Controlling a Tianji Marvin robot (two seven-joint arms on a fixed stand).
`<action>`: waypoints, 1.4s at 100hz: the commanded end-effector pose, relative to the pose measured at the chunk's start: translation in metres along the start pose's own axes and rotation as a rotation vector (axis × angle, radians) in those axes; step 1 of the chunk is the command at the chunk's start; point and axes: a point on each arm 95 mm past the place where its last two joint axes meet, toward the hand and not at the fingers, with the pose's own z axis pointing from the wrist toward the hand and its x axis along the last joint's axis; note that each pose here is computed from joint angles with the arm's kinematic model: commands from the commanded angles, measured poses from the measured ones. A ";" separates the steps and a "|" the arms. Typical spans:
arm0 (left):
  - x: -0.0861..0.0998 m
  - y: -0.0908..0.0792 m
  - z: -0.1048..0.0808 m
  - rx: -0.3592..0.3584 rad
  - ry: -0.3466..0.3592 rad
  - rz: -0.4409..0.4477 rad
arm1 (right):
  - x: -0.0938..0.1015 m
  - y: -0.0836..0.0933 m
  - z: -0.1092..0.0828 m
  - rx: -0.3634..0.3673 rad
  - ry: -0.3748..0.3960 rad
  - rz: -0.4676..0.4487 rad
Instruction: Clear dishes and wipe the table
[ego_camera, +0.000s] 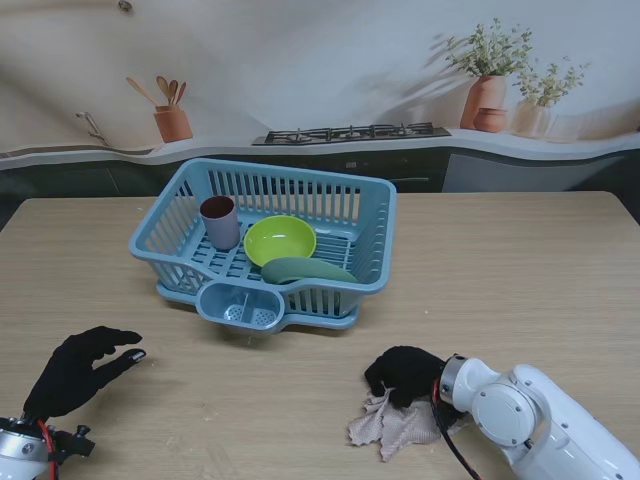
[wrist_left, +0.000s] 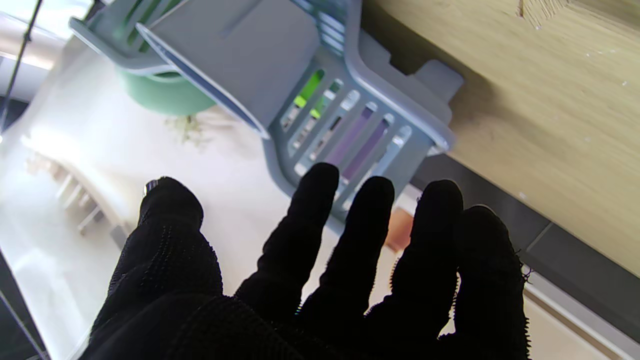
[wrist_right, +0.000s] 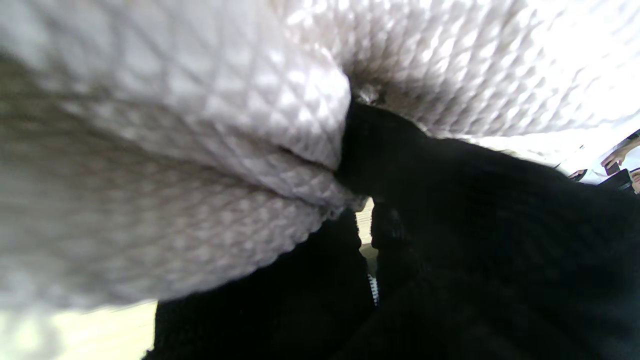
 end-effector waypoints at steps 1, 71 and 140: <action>0.001 0.001 0.000 -0.010 0.000 -0.004 | -0.018 -0.048 -0.012 0.129 -0.058 0.023; 0.000 0.002 -0.001 -0.012 0.002 -0.003 | -0.077 -0.053 -0.080 0.133 -0.233 -0.120; 0.000 0.002 -0.001 -0.006 -0.001 -0.007 | -0.001 -0.049 0.025 0.130 -0.038 0.024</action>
